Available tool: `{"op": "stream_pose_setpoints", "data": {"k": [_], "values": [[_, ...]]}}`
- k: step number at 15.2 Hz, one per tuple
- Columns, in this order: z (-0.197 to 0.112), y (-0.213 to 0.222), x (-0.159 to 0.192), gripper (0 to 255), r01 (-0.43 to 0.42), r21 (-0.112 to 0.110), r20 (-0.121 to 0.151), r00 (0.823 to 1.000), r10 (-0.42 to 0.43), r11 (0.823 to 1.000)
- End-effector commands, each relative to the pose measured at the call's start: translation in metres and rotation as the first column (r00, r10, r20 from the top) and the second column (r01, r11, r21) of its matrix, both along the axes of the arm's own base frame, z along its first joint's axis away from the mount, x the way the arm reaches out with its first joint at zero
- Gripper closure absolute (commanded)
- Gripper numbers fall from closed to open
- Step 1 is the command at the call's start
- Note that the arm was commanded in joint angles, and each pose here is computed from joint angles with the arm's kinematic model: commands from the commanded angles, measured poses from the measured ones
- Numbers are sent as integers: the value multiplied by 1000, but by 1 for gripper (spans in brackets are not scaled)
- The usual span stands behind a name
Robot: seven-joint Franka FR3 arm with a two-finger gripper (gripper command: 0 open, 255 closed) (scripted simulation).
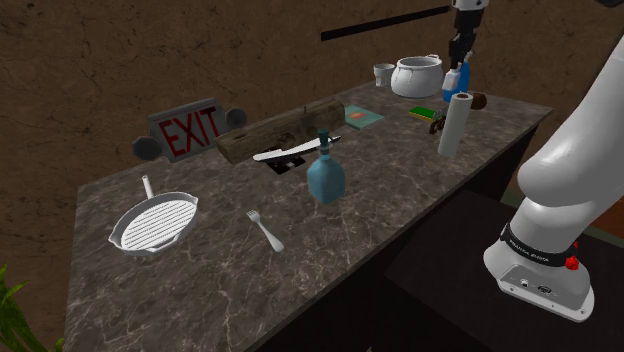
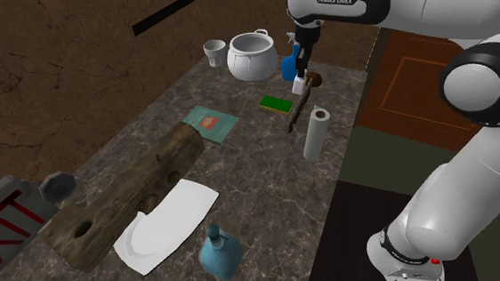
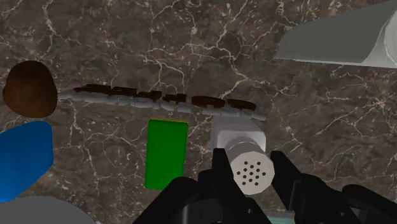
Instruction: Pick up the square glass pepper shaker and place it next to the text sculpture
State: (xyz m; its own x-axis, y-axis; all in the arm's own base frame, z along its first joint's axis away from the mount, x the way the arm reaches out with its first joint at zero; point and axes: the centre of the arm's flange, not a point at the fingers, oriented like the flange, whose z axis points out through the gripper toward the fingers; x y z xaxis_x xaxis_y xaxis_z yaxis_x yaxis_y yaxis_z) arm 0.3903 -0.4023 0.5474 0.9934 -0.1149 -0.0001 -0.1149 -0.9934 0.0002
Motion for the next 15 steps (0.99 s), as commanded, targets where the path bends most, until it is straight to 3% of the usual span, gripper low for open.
{"op": "stream_pose_setpoints", "data": {"k": [1, 11, 15], "values": [[-3, -21, -20, 255, -1, 0, 0, 1000, 1, 1000], [-3, -122, -106, 255, -1, 0, 0, 1000, 1, 1000], [-24, -122, -106, 255, -1, 0, 0, 1000, 1, 1000]]}}
